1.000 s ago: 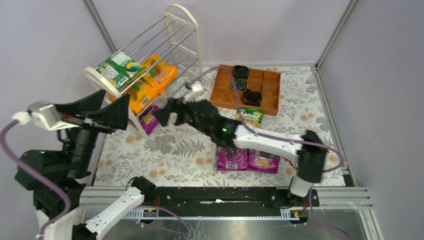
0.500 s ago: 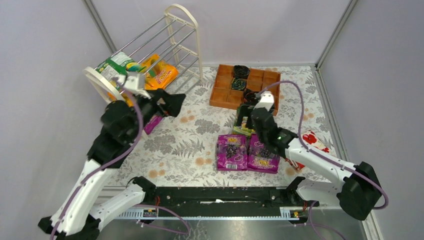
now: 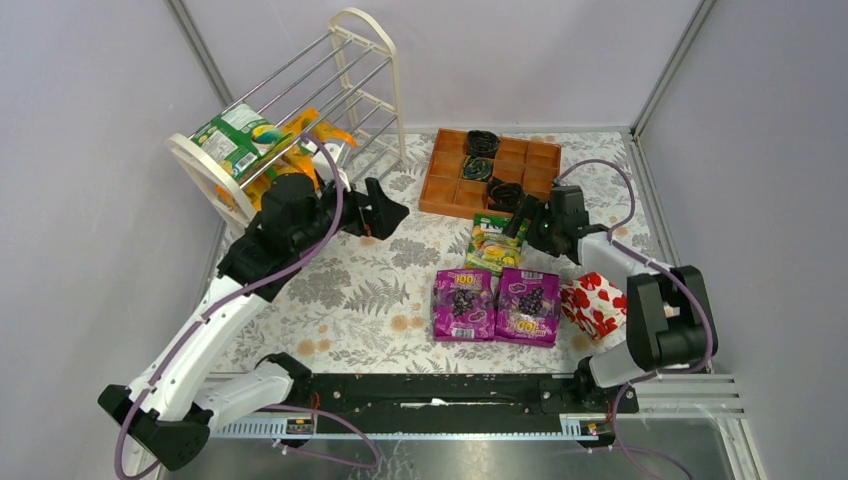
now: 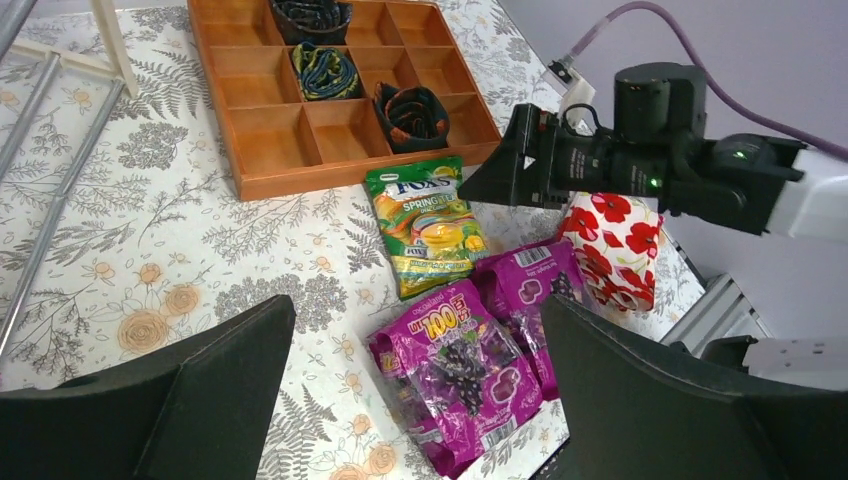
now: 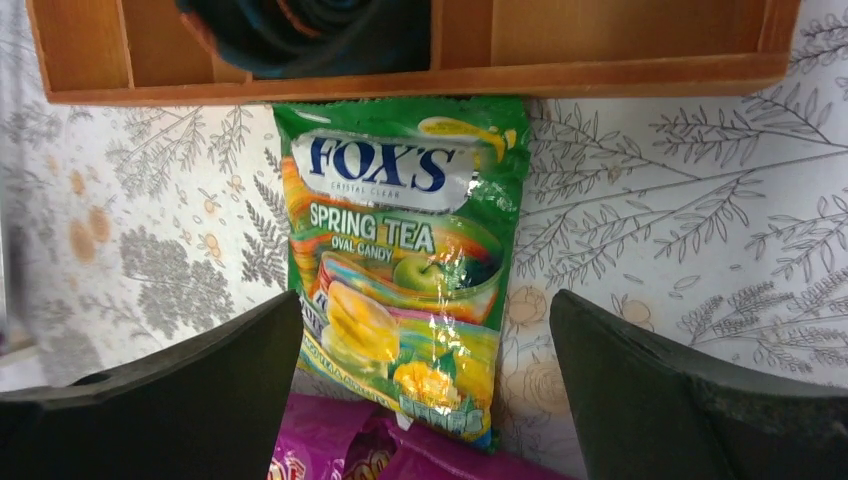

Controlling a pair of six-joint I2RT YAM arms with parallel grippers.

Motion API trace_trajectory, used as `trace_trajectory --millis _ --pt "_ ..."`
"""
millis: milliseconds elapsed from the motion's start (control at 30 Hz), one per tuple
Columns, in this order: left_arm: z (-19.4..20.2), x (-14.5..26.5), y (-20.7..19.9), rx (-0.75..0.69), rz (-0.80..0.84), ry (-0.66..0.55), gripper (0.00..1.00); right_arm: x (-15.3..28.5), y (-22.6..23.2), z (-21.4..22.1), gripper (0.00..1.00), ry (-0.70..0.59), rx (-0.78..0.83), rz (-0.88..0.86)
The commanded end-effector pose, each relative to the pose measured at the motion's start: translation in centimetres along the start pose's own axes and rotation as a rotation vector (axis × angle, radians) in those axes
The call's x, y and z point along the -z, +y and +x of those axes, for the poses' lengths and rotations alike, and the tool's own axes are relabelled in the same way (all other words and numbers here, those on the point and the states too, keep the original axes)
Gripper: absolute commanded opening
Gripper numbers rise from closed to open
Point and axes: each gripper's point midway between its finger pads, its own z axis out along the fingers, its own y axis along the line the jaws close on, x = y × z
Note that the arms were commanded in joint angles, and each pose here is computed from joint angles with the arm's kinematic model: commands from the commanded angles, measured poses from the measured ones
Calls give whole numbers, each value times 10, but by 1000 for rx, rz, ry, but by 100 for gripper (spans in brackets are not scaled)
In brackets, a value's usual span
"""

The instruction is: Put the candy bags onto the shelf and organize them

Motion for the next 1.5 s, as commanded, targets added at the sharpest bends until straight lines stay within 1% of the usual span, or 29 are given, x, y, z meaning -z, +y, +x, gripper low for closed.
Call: trace_trajectory --millis 0,67,100,167,367,467,600,733,833,900,1000,1100,1200,1267,1367,1467 --pt "2 12 -7 -1 36 -15 99 -6 17 -6 100 65 -122 -210" --pt "5 14 -4 -9 19 -10 99 -14 12 -2 100 119 -173 -254" --pt "6 15 -2 -17 10 -7 99 -15 17 3 100 172 -191 -311" --pt "8 15 2 -34 -7 0 99 -21 20 9 100 230 -209 -349" --pt "7 18 6 -50 -26 -17 99 -36 11 17 100 267 -227 -318" --pt "5 19 7 -58 -29 -29 99 -40 18 22 100 290 -282 -369" --pt "3 19 11 -76 -46 -40 99 -36 49 31 100 300 -412 -518" --pt "3 17 13 -80 -55 -40 99 -32 92 47 100 299 -446 -591" --pt "5 16 14 -80 -55 -34 99 -35 135 61 100 327 -393 -630" --pt "7 16 14 -79 -56 -32 99 -43 155 72 100 341 -348 -618" --pt "11 16 16 -70 -59 -26 99 -54 182 87 100 378 -236 -600" --pt "19 16 15 -53 -48 -7 99 -67 201 87 100 360 -109 -561" --pt "30 15 15 -25 -36 22 99 -77 208 79 100 371 -14 -523" --pt "46 12 15 9 -18 57 99 -77 207 70 100 352 35 -490" --pt "83 6 16 71 19 143 99 -70 198 65 100 312 75 -457" --pt "124 -3 28 158 -7 238 99 -61 190 64 100 266 78 -453"
